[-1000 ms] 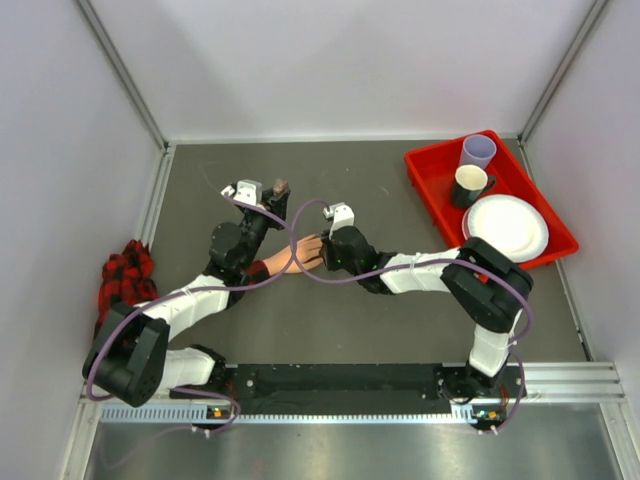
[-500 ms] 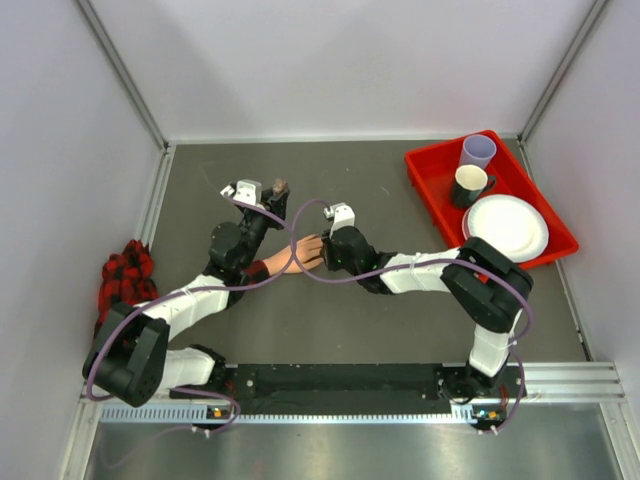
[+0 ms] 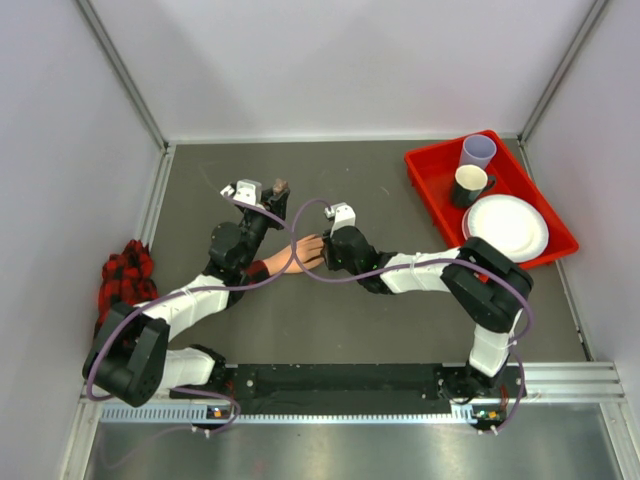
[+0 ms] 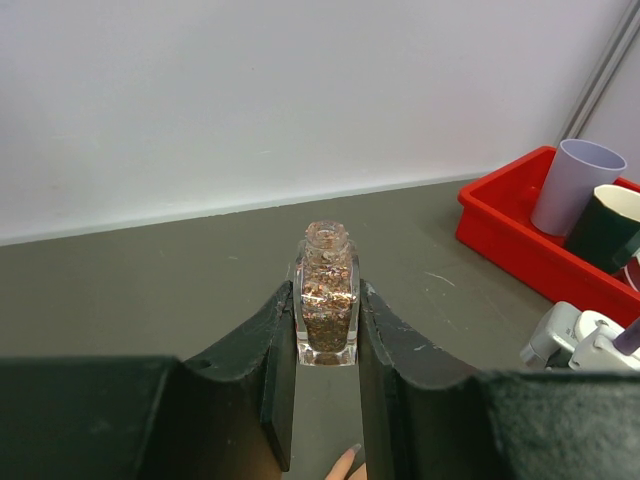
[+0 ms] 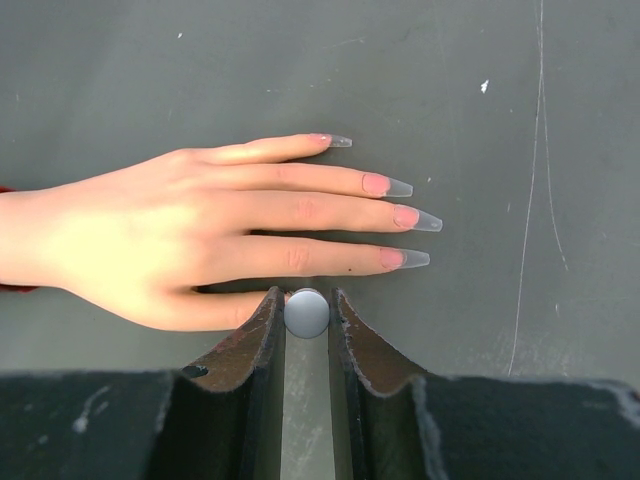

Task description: Paint the nails

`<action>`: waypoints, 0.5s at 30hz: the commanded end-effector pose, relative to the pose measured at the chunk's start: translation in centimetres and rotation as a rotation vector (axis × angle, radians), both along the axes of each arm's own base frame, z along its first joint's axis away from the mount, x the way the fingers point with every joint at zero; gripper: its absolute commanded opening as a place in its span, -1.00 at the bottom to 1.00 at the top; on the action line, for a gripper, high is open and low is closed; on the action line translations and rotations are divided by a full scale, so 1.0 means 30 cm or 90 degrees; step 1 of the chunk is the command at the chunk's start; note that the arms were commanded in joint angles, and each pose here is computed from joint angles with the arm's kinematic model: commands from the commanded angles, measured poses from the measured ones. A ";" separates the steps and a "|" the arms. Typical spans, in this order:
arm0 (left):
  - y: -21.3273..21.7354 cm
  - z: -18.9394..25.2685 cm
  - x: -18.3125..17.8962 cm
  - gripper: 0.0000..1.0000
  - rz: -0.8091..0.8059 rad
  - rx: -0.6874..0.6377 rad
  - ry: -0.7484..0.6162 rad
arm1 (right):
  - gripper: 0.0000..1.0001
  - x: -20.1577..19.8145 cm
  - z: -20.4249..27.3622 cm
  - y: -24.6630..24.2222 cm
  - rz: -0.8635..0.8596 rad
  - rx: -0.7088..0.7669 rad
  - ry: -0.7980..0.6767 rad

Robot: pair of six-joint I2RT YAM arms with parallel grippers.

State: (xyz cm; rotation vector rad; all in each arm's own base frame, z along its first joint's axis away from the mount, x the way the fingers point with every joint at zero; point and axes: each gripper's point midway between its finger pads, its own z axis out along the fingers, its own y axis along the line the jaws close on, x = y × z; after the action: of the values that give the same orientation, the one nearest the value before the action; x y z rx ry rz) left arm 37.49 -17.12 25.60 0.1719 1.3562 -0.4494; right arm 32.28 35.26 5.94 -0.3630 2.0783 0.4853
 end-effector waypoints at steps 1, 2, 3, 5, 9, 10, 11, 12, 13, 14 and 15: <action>0.003 0.074 -0.021 -1.00 -0.011 -0.025 -0.043 | -1.00 0.032 0.033 0.007 -0.020 0.015 -0.015; 0.005 0.073 -0.020 -1.00 -0.010 -0.025 -0.043 | -1.00 0.032 0.034 0.007 -0.020 0.015 -0.016; 0.005 0.075 -0.022 -1.00 -0.010 -0.025 -0.043 | -1.00 0.034 0.033 0.006 -0.021 0.015 -0.015; 0.007 0.075 -0.021 -1.00 -0.009 -0.025 -0.043 | -1.00 0.034 0.034 0.006 -0.021 0.015 -0.016; 0.007 0.076 -0.021 -1.00 -0.009 -0.025 -0.043 | -1.00 0.036 0.032 0.004 -0.022 0.015 -0.015; 0.006 0.073 -0.021 -1.00 -0.010 -0.024 -0.042 | -1.00 0.036 0.032 0.004 -0.022 0.015 -0.015; 0.006 0.077 -0.022 -1.00 -0.010 -0.025 -0.043 | -1.00 0.036 0.032 0.003 -0.022 0.014 -0.016; 0.009 0.076 -0.021 -1.00 -0.008 -0.025 -0.043 | -1.00 0.039 0.029 0.001 -0.024 0.013 -0.016; 0.006 0.077 -0.022 -1.00 -0.010 -0.025 -0.043 | -1.00 0.039 0.029 0.000 -0.024 0.013 -0.016; 0.006 0.076 -0.022 -1.00 -0.010 -0.025 -0.043 | -1.00 0.039 0.028 0.001 -0.024 0.013 -0.015; 0.006 0.078 -0.023 -1.00 -0.011 -0.025 -0.044 | -1.00 0.039 0.029 0.002 -0.024 0.013 -0.016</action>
State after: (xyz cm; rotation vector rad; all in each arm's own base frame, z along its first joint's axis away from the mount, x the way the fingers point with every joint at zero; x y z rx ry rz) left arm 37.50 -17.10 25.60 0.1735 1.3560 -0.4501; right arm 32.37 35.12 5.90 -0.3596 2.0798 0.4800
